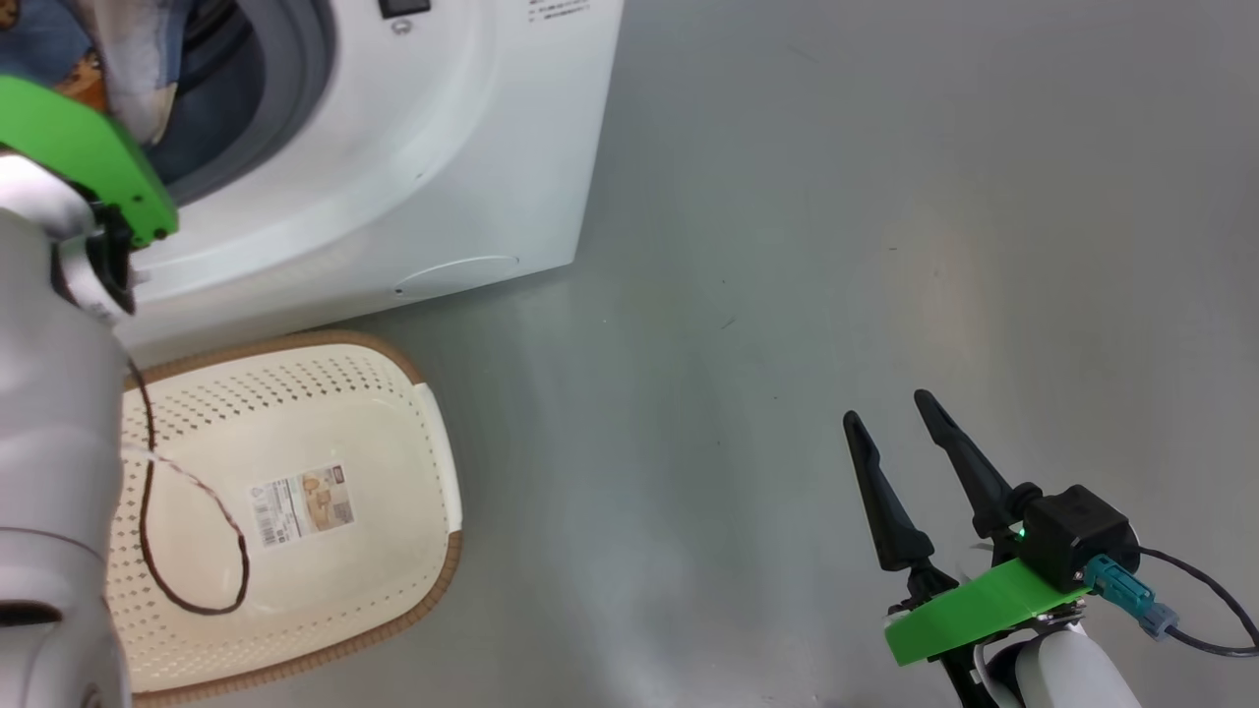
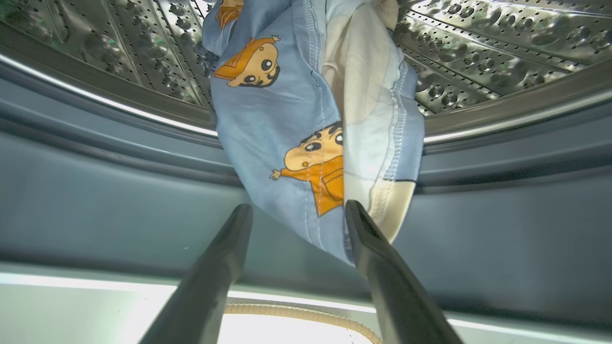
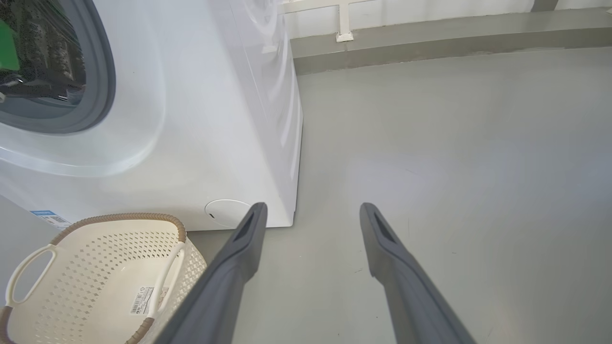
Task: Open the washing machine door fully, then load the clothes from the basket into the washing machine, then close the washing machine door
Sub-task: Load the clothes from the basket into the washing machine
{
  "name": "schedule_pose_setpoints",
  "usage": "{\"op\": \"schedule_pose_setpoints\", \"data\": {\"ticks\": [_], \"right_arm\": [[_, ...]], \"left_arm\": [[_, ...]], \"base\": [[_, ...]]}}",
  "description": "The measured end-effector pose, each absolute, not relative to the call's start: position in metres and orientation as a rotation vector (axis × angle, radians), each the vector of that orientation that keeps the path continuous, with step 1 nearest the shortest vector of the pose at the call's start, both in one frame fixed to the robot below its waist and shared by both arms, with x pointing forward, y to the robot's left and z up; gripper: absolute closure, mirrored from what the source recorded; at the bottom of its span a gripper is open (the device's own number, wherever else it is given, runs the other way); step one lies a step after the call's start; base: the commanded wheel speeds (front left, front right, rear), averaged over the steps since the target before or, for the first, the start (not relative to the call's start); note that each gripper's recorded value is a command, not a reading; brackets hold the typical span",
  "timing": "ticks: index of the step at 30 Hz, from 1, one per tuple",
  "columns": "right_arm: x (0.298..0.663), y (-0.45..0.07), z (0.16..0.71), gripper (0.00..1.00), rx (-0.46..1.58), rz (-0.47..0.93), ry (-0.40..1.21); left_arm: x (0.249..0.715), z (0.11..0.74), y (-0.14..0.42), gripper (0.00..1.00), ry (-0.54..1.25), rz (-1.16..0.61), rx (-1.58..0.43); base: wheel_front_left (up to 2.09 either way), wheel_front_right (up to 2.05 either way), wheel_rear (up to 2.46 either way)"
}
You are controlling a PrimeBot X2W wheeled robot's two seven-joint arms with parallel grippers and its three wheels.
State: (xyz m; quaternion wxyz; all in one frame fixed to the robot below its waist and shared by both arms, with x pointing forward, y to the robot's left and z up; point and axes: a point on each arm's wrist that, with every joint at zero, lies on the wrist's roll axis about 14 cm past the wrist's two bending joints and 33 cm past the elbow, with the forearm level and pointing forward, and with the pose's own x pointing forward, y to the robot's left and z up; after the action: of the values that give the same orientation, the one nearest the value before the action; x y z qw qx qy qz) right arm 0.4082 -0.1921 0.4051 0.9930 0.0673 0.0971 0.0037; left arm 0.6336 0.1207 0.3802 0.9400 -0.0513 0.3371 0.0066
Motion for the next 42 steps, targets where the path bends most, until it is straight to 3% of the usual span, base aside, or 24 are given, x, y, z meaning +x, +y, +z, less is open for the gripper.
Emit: {"op": "schedule_pose_setpoints", "data": {"ticks": [27,28,29,30,33,42], "right_arm": [[0.400,-0.207,0.393,0.00,0.110,-0.031,0.238],[0.400,-0.207,0.392,0.00,0.109,-0.033,0.239],[0.400,-0.208,0.392,0.00,0.109,-0.034,0.240],[0.400,-0.208,0.391,0.00,0.109,-0.035,0.242],[0.400,-0.208,0.390,0.00,0.111,-0.037,0.246],[0.402,-0.206,0.388,0.00,0.113,-0.032,0.247]], "left_arm": [[0.652,0.360,0.110,0.00,0.683,-0.002,-0.140],[0.652,0.358,0.110,0.04,0.687,-0.002,-0.138],[0.652,0.357,0.110,0.24,0.690,-0.002,-0.136],[0.652,0.356,0.111,0.50,0.690,-0.001,-0.133],[0.655,0.356,0.112,1.00,0.682,-0.001,-0.124],[0.661,0.360,0.118,1.00,0.627,0.016,-0.110]], "base": [[0.00,0.00,0.00],[0.00,0.00,0.00],[0.00,0.00,0.00],[0.00,0.00,0.00],[0.00,0.00,0.00],[0.00,0.00,0.00]]}}
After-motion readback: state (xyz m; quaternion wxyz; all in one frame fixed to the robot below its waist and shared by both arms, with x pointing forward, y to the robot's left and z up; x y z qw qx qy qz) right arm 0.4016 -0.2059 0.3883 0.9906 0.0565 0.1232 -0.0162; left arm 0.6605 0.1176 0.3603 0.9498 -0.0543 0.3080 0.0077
